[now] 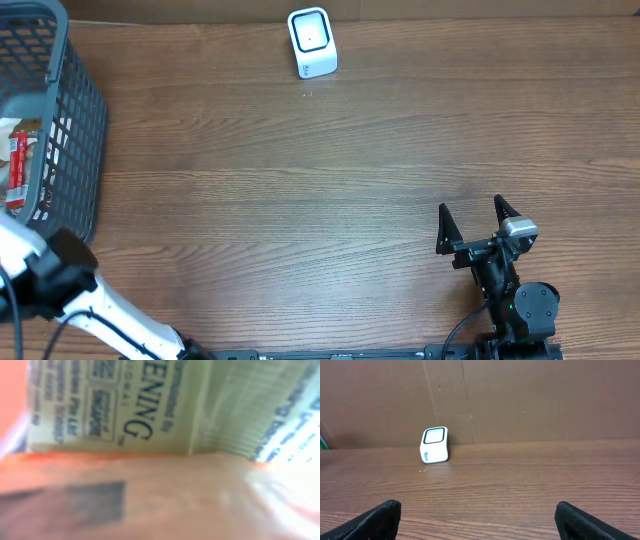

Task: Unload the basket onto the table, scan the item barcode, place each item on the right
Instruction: 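Lower the left gripper into the basket and grasp the packaged items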

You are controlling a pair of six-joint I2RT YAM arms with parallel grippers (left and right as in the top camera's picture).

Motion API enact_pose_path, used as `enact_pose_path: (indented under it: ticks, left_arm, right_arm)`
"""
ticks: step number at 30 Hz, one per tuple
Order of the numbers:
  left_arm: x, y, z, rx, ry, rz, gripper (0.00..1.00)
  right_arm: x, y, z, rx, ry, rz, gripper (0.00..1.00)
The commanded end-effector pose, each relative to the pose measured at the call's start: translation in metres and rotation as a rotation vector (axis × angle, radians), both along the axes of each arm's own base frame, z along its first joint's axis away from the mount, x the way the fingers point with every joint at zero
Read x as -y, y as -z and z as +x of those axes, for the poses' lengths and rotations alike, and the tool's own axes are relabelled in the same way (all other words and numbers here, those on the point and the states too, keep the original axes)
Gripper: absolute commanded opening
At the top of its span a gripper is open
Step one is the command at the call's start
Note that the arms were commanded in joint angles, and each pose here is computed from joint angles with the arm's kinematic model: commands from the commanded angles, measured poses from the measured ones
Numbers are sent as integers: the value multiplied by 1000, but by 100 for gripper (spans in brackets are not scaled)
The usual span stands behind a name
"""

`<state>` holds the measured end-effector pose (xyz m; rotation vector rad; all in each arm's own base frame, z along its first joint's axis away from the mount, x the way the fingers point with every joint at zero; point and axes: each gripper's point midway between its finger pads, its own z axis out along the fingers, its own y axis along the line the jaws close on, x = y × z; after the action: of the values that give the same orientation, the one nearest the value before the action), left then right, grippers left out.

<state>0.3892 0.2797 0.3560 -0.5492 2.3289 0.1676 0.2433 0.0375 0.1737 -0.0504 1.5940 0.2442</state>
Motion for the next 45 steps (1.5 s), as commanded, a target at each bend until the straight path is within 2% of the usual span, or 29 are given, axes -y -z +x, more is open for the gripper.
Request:
enact_pose_path:
  ticks: [1, 6, 11, 22, 26, 30, 36, 45]
  left_arm:
    - [48, -85, -33, 204, 4, 28, 39]
    - [91, -108, -51, 247, 59, 3, 38]
    - [144, -102, -55, 200, 167, -54, 35]
    - [290, -73, -23, 85, 533, -180, 35]
    - [350, -52, -26, -8, 677, -213, 36]
    - [396, -20, -32, -134, 771, -188, 36]
    - [469, 29, -52, -290, 937, -196, 34]
    - [559, 108, -63, -370, 1020, -243, 32]
  right_arm:
    - [4, 2, 1, 1, 19, 7, 100]
    - [4, 2, 1, 1, 19, 7, 100]
    - [4, 2, 1, 1, 19, 7, 100]
    - [4, 2, 1, 1, 19, 7, 100]
    - [4, 2, 1, 1, 19, 7, 100]
    - [4, 2, 1, 1, 19, 7, 100]
    - [4, 2, 1, 1, 19, 7, 100]
    - [4, 2, 1, 1, 19, 7, 100]
